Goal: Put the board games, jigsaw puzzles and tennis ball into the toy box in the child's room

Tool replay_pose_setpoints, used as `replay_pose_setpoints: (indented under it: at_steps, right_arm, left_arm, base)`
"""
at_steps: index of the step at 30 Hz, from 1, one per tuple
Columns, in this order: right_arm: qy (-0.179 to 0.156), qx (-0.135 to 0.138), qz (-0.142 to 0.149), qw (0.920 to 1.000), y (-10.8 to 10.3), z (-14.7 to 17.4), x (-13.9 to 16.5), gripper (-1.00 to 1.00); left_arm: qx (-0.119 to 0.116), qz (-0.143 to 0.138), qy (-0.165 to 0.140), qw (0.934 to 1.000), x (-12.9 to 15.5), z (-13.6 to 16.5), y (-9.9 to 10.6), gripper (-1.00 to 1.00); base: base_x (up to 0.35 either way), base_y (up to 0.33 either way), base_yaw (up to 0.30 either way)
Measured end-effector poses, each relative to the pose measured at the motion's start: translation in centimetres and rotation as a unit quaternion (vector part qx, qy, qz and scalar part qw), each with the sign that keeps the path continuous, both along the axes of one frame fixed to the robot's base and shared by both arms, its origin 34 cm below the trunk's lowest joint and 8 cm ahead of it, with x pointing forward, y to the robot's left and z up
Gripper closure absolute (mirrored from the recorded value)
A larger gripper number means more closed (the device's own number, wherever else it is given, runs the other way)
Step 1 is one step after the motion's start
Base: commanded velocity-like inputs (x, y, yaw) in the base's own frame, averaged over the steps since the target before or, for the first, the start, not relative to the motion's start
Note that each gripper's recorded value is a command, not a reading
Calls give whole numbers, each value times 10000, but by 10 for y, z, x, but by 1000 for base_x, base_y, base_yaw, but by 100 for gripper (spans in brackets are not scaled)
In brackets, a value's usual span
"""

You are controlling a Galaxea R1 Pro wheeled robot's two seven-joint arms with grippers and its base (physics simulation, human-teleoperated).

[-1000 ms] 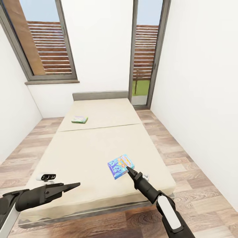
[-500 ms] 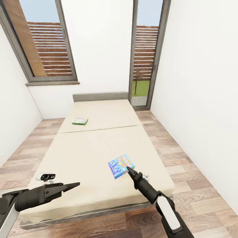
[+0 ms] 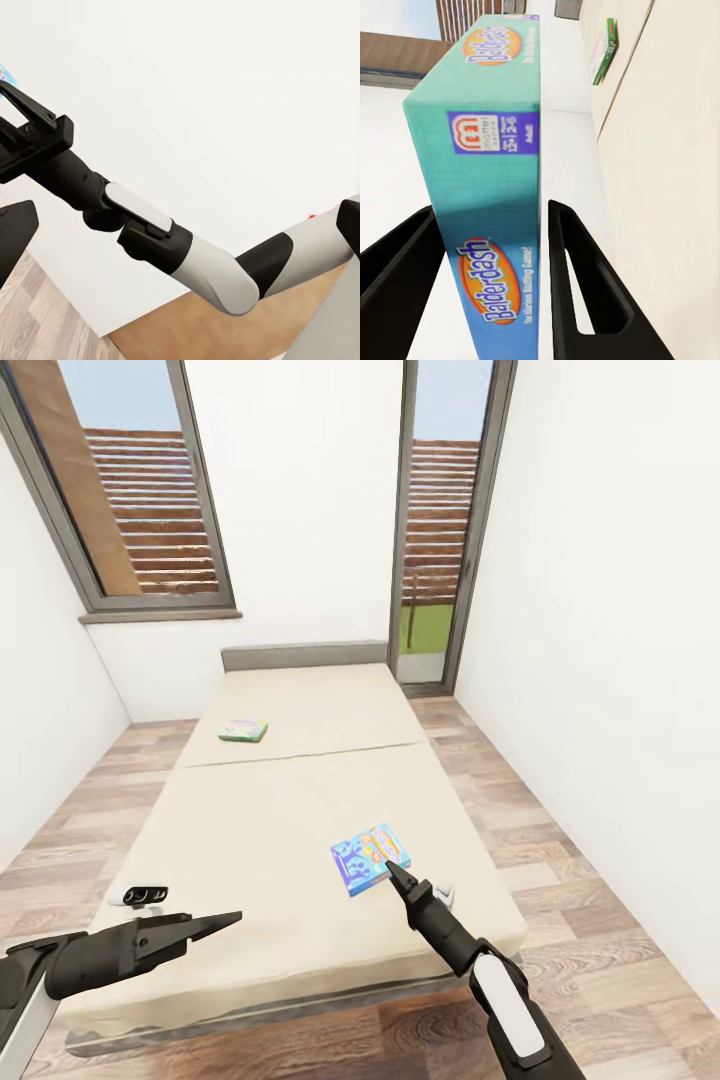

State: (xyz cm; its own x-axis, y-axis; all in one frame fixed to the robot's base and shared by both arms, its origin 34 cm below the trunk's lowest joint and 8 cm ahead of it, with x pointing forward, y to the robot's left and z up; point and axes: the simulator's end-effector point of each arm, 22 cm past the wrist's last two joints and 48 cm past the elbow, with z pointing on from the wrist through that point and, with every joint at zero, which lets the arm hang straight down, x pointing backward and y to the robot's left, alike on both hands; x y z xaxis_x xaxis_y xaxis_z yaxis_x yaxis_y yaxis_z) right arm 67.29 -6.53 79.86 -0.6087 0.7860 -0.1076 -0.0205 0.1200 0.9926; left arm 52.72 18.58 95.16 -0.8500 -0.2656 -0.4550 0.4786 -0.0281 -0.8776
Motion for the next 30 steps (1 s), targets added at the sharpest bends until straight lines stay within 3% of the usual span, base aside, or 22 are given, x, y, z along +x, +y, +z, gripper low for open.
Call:
replay_pose_setpoints:
  at_steps: [30]
  right_arm:
    - [-8,1,-5,10000,0,47,0,100]
  left_arm:
    - [7,1,-3,10000,-1,46,0,-100]
  base:
    - [0,0,1]
